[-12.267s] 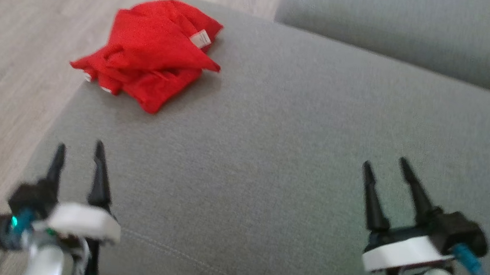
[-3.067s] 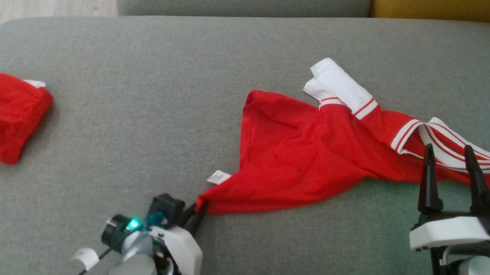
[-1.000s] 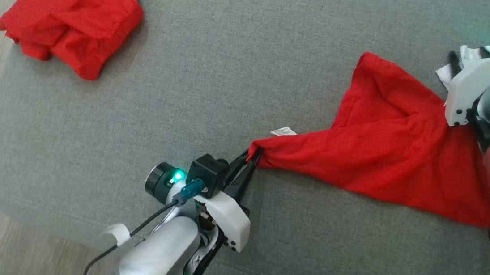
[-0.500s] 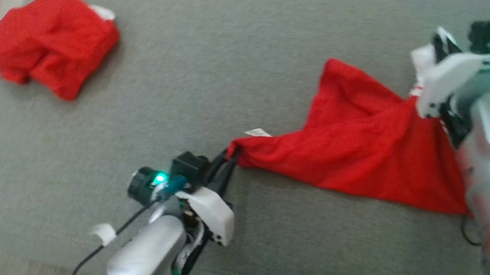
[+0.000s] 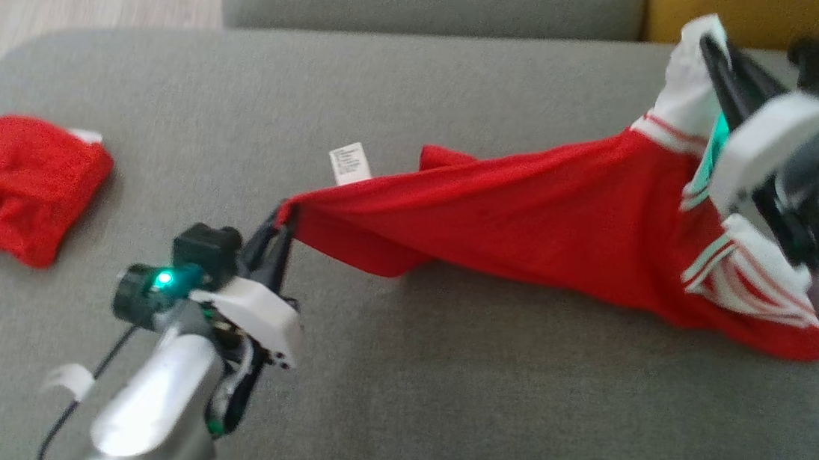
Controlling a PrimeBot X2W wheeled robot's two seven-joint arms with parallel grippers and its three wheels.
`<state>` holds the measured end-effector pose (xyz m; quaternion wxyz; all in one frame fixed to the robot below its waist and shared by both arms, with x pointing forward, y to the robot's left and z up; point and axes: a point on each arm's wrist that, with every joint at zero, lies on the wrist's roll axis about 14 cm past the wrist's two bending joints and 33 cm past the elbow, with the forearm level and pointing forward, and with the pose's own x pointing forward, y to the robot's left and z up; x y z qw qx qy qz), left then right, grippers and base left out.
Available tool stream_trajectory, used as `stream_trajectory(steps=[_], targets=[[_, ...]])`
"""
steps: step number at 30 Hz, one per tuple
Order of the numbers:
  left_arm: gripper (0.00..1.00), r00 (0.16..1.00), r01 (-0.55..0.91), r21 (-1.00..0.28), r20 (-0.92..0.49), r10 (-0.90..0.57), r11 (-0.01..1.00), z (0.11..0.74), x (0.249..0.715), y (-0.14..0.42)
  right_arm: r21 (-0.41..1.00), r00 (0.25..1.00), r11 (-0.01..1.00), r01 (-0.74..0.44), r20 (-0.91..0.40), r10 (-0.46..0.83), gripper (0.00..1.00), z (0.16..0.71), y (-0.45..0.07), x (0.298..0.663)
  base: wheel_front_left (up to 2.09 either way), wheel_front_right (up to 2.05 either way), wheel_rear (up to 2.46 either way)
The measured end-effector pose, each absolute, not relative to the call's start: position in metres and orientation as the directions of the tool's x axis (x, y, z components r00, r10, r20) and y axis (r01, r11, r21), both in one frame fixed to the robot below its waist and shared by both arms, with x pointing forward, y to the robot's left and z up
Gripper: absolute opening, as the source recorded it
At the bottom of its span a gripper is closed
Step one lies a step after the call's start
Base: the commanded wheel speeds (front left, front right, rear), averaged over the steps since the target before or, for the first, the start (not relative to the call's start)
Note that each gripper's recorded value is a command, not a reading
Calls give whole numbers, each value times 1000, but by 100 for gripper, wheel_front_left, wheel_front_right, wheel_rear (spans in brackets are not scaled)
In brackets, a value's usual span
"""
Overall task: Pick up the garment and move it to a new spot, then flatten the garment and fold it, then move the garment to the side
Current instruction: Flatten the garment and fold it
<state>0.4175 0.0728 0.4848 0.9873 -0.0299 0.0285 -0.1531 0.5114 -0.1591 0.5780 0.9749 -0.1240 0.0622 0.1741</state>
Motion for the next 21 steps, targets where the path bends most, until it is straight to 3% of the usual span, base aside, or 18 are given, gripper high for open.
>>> stream_trajectory(steps=[8, 12, 16, 21], targets=[[0, 957, 279, 22, 74, -279, 960, 542, 427, 97, -275, 917, 875, -398, -92, 388, 0, 631, -180, 449, 0, 0, 0], [0, 956, 258, 67, 125, -265, 964, 575, 437, 107, -243, 921, 896, -372, 22, 389, 0, 671, -187, 440, 0, 0, 0], [0, 957, 245, 88, 140, -255, 966, 592, 440, 115, -102, 910, 925, -365, 172, 378, 0, 708, -190, 435, 0, 0, 0], [0, 958, 239, 80, 146, -248, 968, 598, 438, 118, -87, 907, 931, -355, 209, 366, 0, 717, -190, 437, 0, 0, 0]])
